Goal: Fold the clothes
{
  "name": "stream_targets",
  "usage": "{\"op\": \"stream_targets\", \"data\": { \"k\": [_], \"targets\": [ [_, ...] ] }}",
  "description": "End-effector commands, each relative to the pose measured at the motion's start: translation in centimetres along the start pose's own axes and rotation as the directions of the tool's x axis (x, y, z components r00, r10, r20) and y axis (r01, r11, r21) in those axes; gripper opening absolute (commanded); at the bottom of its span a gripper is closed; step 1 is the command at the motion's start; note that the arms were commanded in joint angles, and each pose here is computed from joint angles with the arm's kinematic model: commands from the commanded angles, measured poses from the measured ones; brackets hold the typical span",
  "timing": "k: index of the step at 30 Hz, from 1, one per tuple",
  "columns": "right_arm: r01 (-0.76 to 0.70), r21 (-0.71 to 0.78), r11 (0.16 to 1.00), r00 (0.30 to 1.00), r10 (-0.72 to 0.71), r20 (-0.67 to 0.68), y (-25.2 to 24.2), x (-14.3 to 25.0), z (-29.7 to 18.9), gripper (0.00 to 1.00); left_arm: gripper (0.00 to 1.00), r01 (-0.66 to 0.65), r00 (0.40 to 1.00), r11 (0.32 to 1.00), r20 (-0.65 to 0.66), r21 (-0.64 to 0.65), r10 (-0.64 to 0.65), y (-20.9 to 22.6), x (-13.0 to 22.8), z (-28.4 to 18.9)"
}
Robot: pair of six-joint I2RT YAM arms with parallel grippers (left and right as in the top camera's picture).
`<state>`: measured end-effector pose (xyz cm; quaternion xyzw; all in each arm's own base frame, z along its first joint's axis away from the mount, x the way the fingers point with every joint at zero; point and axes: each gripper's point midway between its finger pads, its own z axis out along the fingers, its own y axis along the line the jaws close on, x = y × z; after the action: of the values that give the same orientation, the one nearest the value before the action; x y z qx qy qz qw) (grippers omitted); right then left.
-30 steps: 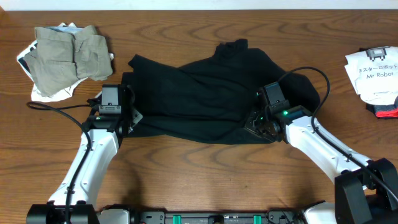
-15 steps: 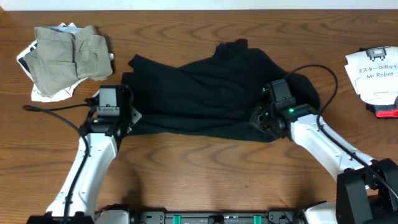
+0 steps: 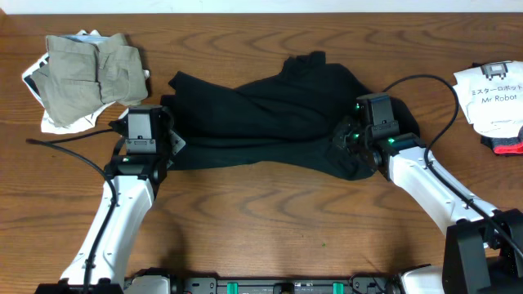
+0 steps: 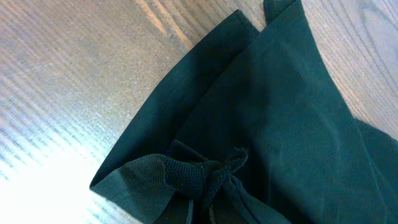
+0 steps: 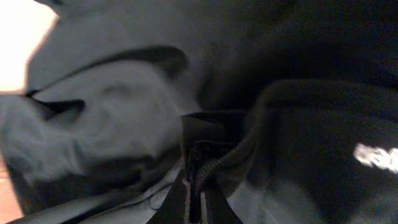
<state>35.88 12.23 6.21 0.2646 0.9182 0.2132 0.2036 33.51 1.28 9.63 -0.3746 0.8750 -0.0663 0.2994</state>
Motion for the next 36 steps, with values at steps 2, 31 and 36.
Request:
{"op": "stream_targets", "data": {
  "k": [2, 31, 36],
  "targets": [
    [-0.014, 0.002, 1.0, 0.997, 0.013, 0.069, 0.3, -2.0, -0.2, 0.02, 0.07, -0.019, 1.0, 0.999, 0.013, -0.03, 0.019, 0.1, -0.5, 0.9],
    [0.132, 0.228, 0.965, 0.952, -0.188, 0.241, -3.2, -6.4, -1.5, 0.47, 0.98, -0.241, 0.971, 0.964, -0.029, -0.111, 0.239, 1.3, 0.3, 5.2],
    [0.182, 0.205, 0.962, 0.951, -0.225, 0.213, -1.7, -7.1, -4.1, 0.39, 0.98, -0.234, 0.971, 0.97, 0.042, -0.068, 0.237, 0.1, -1.3, 3.1]
  ]
}}
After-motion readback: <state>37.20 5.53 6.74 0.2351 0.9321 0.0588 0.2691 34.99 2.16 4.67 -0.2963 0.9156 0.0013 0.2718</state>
